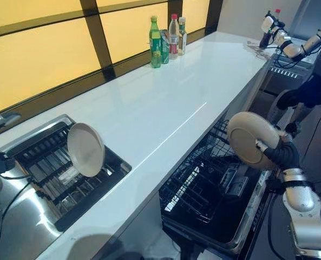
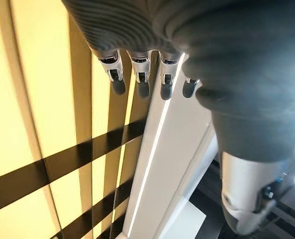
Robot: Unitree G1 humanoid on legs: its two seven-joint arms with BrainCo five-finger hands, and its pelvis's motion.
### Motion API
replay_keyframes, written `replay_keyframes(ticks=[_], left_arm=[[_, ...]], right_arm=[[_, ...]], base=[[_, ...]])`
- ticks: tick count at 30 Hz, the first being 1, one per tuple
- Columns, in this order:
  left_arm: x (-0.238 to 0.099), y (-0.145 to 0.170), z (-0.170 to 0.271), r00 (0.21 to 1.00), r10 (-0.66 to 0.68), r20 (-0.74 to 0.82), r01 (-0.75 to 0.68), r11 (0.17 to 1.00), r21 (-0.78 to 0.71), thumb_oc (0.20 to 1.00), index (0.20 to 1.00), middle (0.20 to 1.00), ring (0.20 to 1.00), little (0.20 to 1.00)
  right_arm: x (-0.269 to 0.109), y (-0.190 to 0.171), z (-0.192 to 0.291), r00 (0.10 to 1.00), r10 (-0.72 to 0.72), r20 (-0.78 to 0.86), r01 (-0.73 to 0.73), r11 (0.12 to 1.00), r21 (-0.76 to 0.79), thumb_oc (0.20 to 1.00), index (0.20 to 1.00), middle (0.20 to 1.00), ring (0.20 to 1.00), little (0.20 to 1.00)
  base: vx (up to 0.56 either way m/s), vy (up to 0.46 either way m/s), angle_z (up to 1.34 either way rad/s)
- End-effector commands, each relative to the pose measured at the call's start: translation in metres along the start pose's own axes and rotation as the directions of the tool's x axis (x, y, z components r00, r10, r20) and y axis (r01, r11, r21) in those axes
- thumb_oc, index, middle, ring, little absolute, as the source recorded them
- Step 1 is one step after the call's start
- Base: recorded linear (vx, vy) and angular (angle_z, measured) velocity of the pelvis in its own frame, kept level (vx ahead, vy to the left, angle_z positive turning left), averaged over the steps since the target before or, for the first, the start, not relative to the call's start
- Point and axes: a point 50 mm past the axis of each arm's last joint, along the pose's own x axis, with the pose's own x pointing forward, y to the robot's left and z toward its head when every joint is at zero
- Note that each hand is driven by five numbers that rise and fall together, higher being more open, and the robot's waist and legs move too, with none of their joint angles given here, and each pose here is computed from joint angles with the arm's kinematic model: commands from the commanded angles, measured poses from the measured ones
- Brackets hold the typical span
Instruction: Pick up plates and place into dishwasher.
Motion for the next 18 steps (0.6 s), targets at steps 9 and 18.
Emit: replay_keyframes(ticks=[9, 18], left_arm=[[-0.002, 0.002, 0.001, 0.998, -0.058, 0.007, 0.057, 0.996, 0.065, 1.0, 1.0, 1.0, 1.0, 1.0], [0.001, -0.009, -0.004, 0.995, -0.099, -0.013, 0.099, 0.994, 0.035, 1.0, 1.0, 1.0, 1.0, 1.0]], right_arm=[[0.011, 0.021, -0.037, 0.981, 0.112, -0.156, -0.112, 0.994, 0.008, 0.2, 0.2, 0.2, 0.2, 0.2], [0.01, 0.052, -0.064, 0.912, 0.366, -0.187, -0.321, 0.918, 0.231, 0.2, 0.2, 0.2, 0.2, 0.2]], base=[[0.02, -0.04, 0.09], [0.04, -0.007, 0.11]])
